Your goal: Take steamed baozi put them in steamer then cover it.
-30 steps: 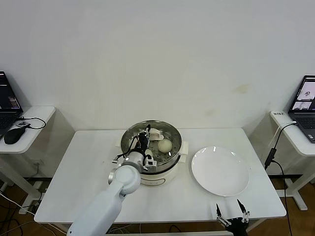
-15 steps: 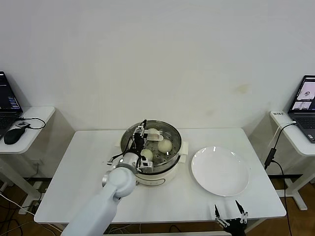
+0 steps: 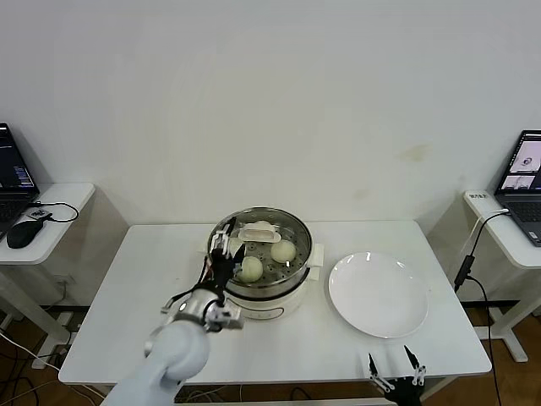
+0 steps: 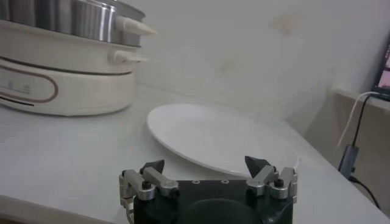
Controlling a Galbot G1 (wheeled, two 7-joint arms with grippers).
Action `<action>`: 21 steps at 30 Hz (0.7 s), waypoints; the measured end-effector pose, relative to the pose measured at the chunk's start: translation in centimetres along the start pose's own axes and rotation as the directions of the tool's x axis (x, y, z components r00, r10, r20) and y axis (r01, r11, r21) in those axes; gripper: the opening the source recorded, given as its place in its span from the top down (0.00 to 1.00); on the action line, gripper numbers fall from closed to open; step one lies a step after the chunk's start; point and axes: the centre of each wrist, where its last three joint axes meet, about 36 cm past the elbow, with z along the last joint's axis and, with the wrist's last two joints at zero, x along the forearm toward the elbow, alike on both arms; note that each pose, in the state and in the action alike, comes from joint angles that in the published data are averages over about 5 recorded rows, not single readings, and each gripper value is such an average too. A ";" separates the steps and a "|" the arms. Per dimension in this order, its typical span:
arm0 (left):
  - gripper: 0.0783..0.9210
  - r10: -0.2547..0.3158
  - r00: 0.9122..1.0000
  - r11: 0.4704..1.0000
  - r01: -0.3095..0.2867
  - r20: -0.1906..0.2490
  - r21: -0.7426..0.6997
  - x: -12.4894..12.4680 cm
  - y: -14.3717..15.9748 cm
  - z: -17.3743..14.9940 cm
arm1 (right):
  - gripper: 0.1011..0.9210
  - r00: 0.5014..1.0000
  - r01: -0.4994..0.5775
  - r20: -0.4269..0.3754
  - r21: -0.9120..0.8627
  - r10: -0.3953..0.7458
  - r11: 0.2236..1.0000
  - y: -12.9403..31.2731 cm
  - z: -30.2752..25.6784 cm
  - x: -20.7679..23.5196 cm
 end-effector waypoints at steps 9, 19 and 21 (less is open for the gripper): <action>0.12 -0.016 0.999 0.938 0.004 0.030 0.347 6.8 -1.1 3.8 | 0.12 0.999 0.014 0.028 0.008 -0.014 1.000 -0.4 -0.5 0.3; 0.12 -0.078 0.992 0.631 0.129 -0.103 0.765 13.1 -3.5 6.7 | 0.12 0.997 0.048 0.067 -0.008 -0.048 0.999 -0.6 -1.7 0.2; 0.12 -0.083 0.986 0.566 0.166 -0.144 0.807 14.1 -4.1 7.0 | 0.12 0.996 0.058 0.074 -0.013 -0.057 0.998 -0.6 -2.0 0.0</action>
